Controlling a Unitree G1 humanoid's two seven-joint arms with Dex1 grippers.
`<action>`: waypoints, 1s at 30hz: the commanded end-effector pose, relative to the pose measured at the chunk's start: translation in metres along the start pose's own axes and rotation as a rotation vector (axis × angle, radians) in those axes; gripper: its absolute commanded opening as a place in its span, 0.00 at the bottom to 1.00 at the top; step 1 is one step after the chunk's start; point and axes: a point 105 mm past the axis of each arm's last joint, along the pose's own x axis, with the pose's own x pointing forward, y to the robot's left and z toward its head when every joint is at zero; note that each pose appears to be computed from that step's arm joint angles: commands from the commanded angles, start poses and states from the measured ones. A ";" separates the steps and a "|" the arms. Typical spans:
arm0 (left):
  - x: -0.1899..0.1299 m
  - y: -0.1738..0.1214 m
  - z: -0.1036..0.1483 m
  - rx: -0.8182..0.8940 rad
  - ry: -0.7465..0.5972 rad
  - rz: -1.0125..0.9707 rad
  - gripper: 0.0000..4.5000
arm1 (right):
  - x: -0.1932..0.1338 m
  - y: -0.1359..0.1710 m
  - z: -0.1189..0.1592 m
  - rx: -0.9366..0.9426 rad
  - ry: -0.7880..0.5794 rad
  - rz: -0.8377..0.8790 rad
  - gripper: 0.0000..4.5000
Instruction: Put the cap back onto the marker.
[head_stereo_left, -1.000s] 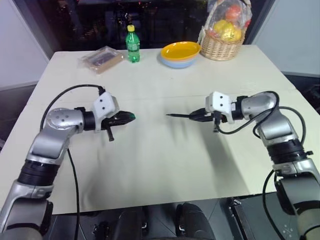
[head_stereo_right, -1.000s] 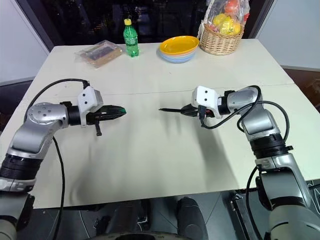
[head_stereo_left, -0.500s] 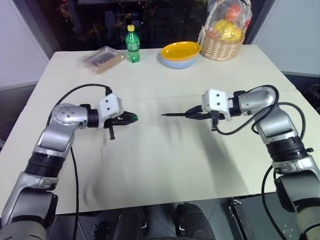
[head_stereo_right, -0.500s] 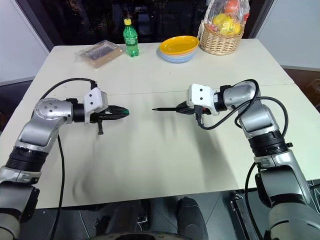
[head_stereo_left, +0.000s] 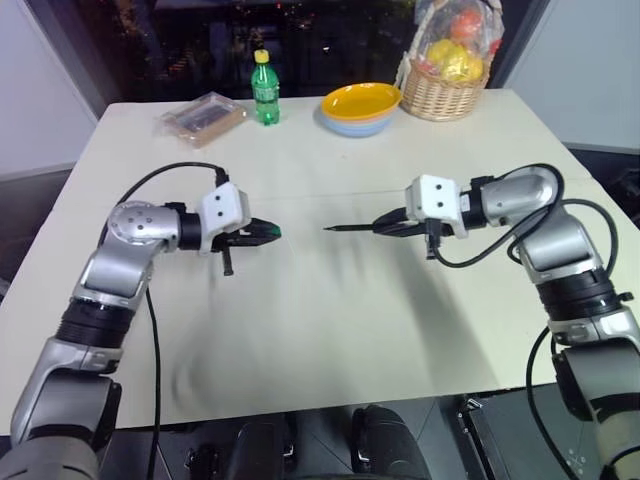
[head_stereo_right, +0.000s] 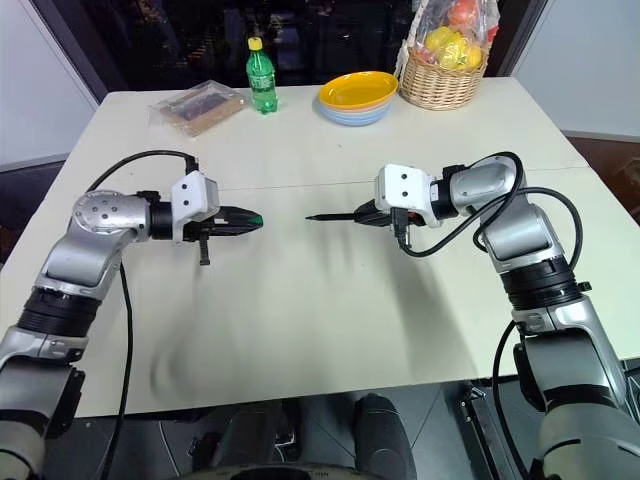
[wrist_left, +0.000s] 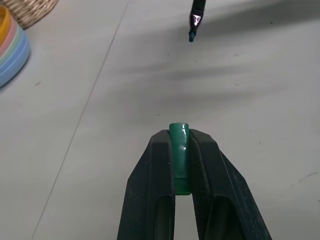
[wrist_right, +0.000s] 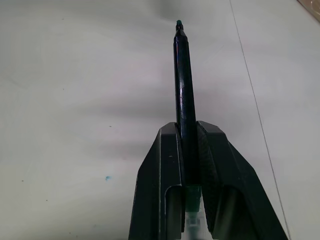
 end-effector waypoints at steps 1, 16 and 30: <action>0.001 0.006 0.017 0.065 -0.037 -0.003 0.00 | -0.006 -0.008 0.019 -0.069 -0.026 -0.023 0.00; 0.011 0.005 0.026 0.073 -0.071 -0.039 0.00 | 0.002 -0.010 0.030 -0.082 -0.054 -0.018 0.00; 0.015 0.004 0.028 0.081 -0.076 -0.052 0.00 | 0.010 -0.009 0.039 -0.091 -0.082 -0.005 0.00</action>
